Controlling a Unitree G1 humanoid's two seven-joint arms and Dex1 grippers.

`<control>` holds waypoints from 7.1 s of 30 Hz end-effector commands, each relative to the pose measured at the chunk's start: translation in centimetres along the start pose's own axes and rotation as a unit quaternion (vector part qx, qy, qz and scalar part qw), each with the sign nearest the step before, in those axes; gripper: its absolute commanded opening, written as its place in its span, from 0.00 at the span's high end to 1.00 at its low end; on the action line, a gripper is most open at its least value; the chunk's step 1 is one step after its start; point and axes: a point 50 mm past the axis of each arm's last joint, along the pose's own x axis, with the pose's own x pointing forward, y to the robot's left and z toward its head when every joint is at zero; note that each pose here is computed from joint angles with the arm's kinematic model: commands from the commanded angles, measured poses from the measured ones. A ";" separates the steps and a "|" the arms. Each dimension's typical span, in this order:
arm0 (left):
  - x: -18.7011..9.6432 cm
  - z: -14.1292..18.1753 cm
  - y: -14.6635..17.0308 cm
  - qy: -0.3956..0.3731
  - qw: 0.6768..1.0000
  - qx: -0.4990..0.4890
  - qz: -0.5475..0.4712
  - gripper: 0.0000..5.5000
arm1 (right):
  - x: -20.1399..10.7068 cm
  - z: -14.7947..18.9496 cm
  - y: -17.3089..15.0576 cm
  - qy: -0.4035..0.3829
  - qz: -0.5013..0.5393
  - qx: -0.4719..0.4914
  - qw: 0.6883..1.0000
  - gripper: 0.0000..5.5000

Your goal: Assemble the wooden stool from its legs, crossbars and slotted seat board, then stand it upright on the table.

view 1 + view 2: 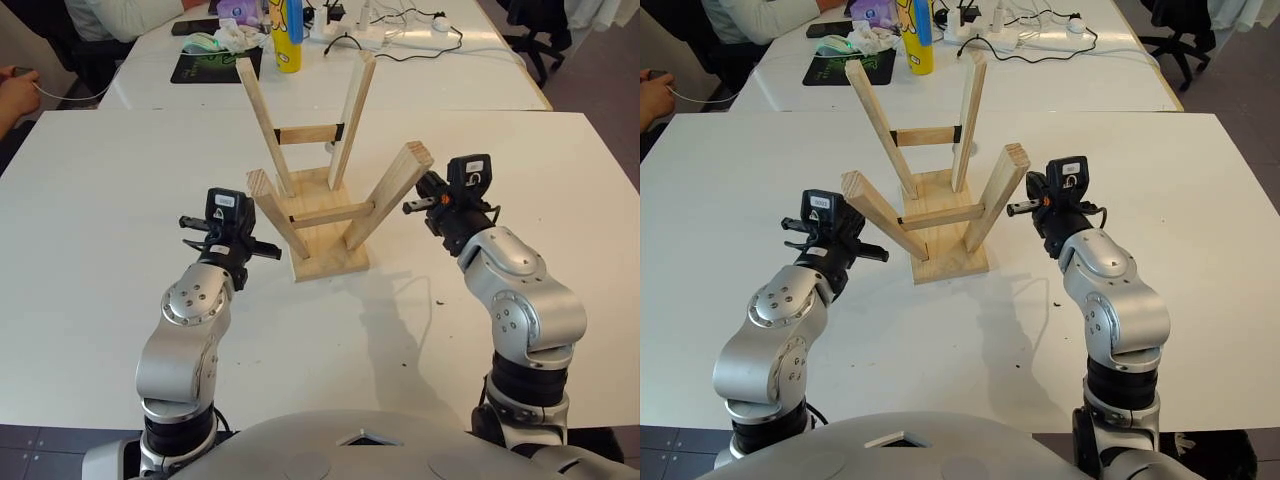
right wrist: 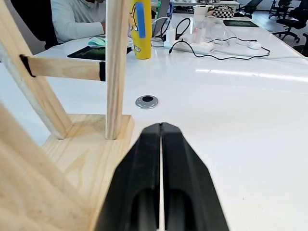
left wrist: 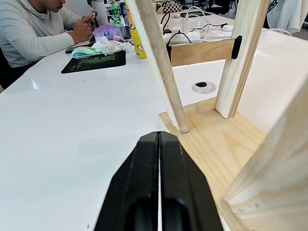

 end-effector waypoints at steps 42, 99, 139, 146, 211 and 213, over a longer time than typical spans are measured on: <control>0.4 4.2 3.8 -0.124 0.990 0.068 0.029 1.00 | -1.2 7.2 -3.3 -0.191 -0.115 -0.072 0.972 1.00; 3.3 8.4 -2.1 -0.132 0.959 -0.125 -0.216 1.00 | 1.7 9.5 -1.4 -0.278 -0.128 -0.048 0.951 1.00; 3.6 12.1 5.1 -0.273 0.961 -0.050 0.005 1.00 | 3.4 6.2 -3.2 -0.176 -0.150 -0.114 0.966 1.00; 1.8 14.9 7.6 -0.335 0.940 -0.037 0.055 1.00 | 4.2 2.6 -3.7 -0.044 -0.037 -0.091 0.994 1.00; -0.3 17.9 9.5 -0.396 0.912 -0.030 0.108 1.00 | -2.4 1.2 0.3 0.120 0.617 -0.149 0.763 1.00; -0.3 17.9 9.4 -0.395 0.912 -0.029 0.106 1.00 | -0.1 -0.3 -2.4 0.171 0.515 -0.227 0.808 1.00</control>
